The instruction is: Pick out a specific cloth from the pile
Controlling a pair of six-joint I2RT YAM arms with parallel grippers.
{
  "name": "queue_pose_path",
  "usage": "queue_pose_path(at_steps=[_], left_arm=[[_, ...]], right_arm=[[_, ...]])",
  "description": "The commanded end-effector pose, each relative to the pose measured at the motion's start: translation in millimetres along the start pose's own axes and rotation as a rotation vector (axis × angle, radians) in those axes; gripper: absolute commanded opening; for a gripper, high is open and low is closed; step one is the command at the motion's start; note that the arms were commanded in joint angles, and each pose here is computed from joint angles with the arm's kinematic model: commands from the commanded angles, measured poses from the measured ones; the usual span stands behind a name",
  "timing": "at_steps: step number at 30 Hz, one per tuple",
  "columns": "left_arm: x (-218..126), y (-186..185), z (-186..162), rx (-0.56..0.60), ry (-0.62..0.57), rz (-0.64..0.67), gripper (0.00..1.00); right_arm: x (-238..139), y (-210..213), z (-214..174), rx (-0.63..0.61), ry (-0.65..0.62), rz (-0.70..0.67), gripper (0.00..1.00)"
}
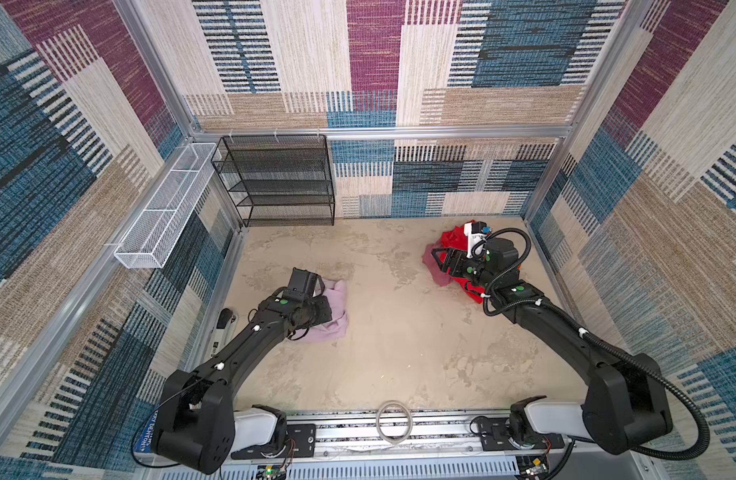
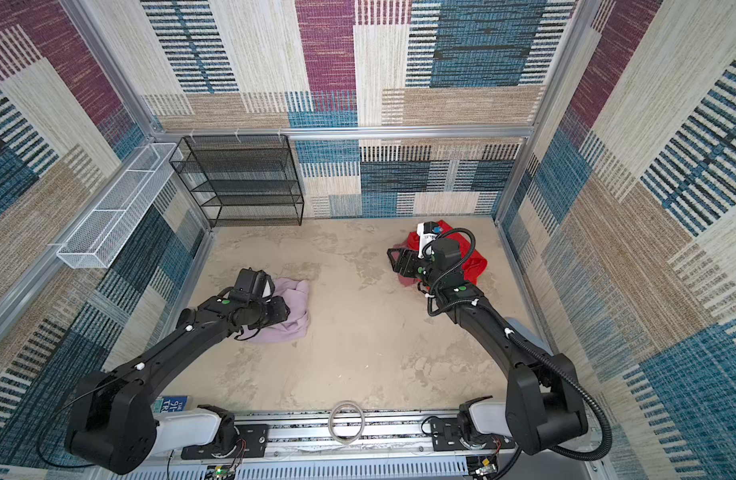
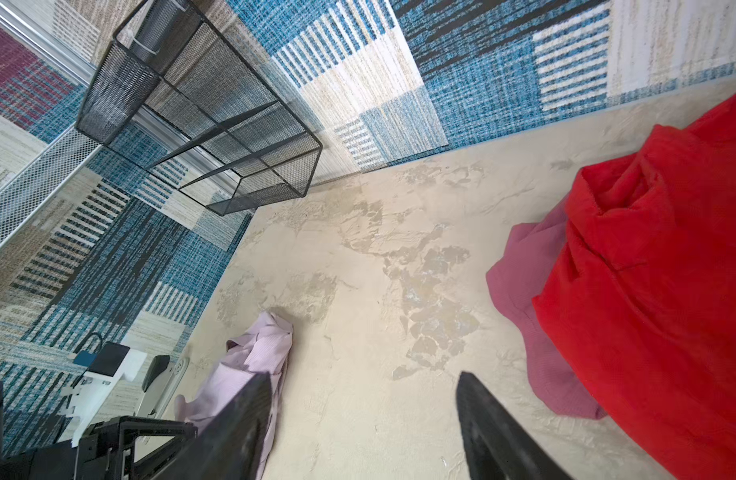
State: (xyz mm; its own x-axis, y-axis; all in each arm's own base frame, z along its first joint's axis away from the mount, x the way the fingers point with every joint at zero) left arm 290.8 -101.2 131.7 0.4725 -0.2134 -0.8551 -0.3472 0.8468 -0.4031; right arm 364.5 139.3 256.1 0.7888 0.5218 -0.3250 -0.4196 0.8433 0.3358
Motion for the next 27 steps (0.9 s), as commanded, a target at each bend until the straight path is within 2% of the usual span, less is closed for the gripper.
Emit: queue_pose_path(at_steps=[1,7,13,27], left_arm=[[13,-9,9,0.001,-0.018,-0.031,0.47],[43,-3,16,-0.029,0.047,0.037,0.45],[64,9,42,-0.132,0.054,0.013,0.44],[77,40,132,-0.247,-0.053,0.058,0.44]], right_arm=[[-7,-3,3,0.010,-0.020,-0.039,0.73],[-17,-4,3,0.019,-0.034,-0.071,0.73],[-20,-5,5,0.013,-0.041,-0.088,0.73],[-13,-2,11,0.024,-0.072,-0.052,0.73]])
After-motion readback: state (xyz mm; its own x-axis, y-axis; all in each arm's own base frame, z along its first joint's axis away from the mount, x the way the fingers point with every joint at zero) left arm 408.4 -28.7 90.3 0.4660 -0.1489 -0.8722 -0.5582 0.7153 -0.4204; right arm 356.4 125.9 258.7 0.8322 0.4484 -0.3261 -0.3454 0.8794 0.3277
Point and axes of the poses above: each gripper's point midway between its finger pads, its own x axis out along the fingers, its own y axis along the line the jaws close on, z = x × y, the point moved 4 cm from there along -x, back along the fingers, and after that the axes turned 15 degrees about -x, right-handed, at the moved point
